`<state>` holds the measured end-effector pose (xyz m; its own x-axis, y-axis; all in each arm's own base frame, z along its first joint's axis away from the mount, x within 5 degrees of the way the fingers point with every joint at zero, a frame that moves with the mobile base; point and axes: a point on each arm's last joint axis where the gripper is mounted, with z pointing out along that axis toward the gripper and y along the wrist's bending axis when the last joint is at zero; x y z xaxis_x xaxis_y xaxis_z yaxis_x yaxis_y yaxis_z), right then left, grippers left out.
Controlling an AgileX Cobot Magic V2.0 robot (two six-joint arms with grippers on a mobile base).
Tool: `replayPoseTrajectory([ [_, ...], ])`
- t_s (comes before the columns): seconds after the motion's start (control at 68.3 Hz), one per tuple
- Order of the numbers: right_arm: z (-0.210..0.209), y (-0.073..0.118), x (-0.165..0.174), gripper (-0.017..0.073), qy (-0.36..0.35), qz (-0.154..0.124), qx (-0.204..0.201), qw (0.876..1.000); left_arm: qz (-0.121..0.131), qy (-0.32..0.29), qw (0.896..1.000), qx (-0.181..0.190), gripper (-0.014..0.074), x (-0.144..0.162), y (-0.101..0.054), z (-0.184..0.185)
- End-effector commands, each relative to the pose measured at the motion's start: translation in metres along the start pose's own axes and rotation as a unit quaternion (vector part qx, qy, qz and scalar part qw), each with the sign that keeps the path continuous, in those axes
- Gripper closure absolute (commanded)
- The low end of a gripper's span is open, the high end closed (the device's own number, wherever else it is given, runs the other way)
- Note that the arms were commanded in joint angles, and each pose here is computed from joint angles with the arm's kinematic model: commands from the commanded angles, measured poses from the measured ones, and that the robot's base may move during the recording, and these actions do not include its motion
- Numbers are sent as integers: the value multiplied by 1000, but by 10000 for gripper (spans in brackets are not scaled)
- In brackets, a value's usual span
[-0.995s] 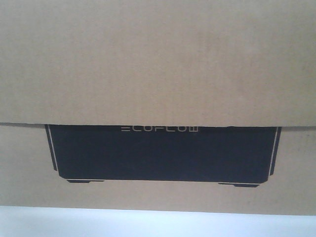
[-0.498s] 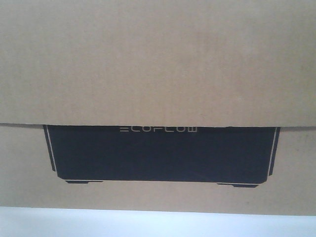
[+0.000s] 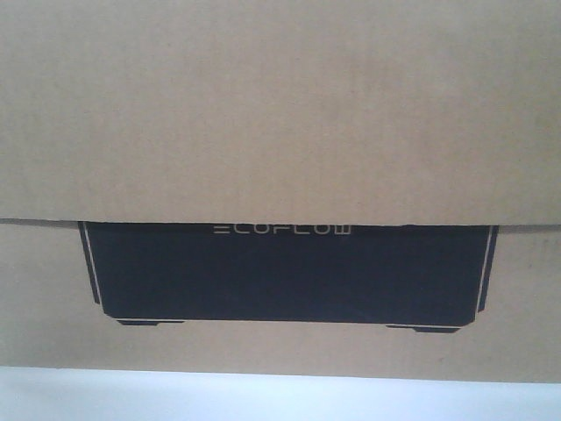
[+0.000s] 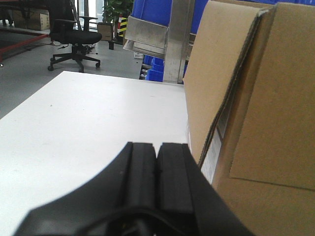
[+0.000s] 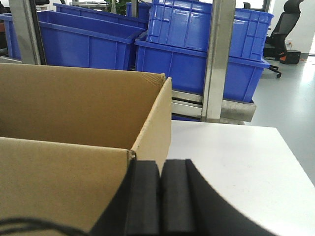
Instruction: Grab box from left shelf to table start
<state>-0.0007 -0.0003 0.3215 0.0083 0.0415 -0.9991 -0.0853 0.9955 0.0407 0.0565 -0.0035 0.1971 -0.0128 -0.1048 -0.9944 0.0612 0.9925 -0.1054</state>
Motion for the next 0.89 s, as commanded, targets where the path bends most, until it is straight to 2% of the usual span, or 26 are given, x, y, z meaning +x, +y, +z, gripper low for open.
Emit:
replayPoseTrajectory([
  [0.0, -5, 0, -16, 501, -59, -8, 2, 998, 3, -43, 999, 10, 688, -8, -1, -1],
  [0.512, -5, 0, -16, 501, -59, -8, 2, 998, 3, -43, 999, 10, 688, -8, -1, -1],
  [0.571, -4, 1, -15, 501, -57, 6, -6, 998, 3, -43, 999, 10, 689, -8, -1, -1],
  [0.79, 23, -1, 26, 501, -27, 6, 3, 1000, 3, -43, 999, 10, 688, -8, -1, -1],
  [0.878, 34, -3, 49, 501, -19, 10, 24, 999, 3, -43, 999, 10, 688, -8, -1, -1],
])
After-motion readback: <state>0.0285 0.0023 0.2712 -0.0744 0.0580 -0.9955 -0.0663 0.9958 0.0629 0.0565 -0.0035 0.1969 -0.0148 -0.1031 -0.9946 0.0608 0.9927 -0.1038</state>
